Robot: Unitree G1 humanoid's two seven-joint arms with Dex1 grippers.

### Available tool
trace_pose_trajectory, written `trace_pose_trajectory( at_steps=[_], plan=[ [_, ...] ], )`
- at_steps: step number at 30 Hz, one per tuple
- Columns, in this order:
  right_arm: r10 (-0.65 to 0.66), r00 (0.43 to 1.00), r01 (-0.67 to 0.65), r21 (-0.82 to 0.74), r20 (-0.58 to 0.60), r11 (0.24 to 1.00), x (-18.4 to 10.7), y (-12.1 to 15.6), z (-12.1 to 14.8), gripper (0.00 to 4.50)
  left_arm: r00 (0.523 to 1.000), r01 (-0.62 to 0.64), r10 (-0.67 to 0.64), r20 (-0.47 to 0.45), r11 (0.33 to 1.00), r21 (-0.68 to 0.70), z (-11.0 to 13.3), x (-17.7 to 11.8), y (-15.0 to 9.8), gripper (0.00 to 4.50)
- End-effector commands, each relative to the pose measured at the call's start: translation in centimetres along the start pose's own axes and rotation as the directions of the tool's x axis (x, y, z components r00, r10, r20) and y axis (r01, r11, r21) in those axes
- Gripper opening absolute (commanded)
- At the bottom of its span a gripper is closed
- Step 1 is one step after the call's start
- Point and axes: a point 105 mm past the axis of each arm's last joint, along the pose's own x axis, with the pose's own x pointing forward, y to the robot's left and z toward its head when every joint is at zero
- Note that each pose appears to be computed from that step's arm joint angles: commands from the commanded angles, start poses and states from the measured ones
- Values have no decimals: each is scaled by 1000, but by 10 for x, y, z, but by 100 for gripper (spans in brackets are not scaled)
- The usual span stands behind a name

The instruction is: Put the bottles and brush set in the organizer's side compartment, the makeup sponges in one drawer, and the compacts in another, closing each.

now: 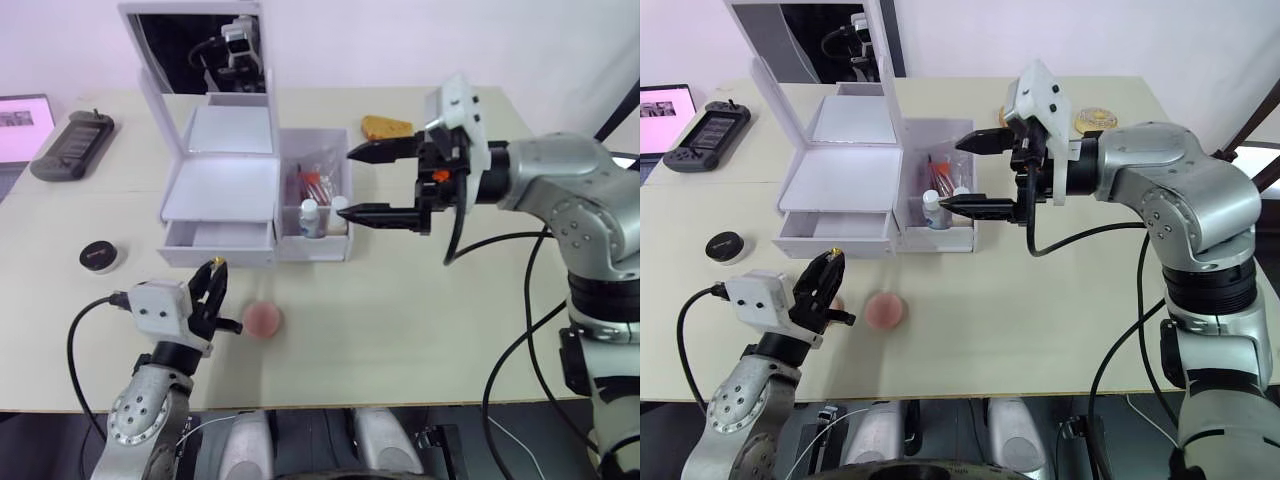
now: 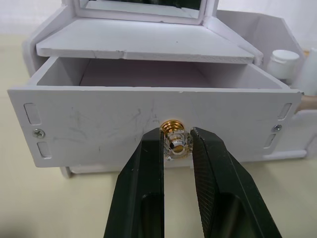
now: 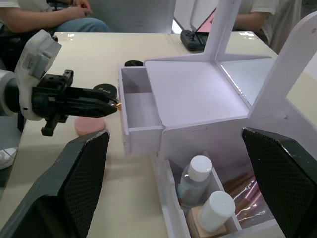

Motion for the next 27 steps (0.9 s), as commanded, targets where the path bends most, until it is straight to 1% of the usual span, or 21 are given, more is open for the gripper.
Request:
trace_pose_trajectory(
  at_steps=[1,8,16,23,27],
  plan=[
    [7,1000,-6,-47,27,999,-2,-1,13,450,998,18,-18,65,1000,12,21,-11,-5,30],
    [25,999,-23,-41,34,999,0,0,12,450,999,15,-15,42,1000,0,21,-24,-8,30],
    [35,999,-34,-43,39,998,2,2,12,450,996,82,-83,-23,995,-59,6,-25,-17,30],
    [39,999,-37,-46,38,998,1,1,12,450,999,43,-44,-25,998,-46,4,-42,-8,30],
    [44,998,-42,-45,40,998,2,1,11,450,999,-9,8,-37,1000,-25,-2,-51,2,30]
  ],
)
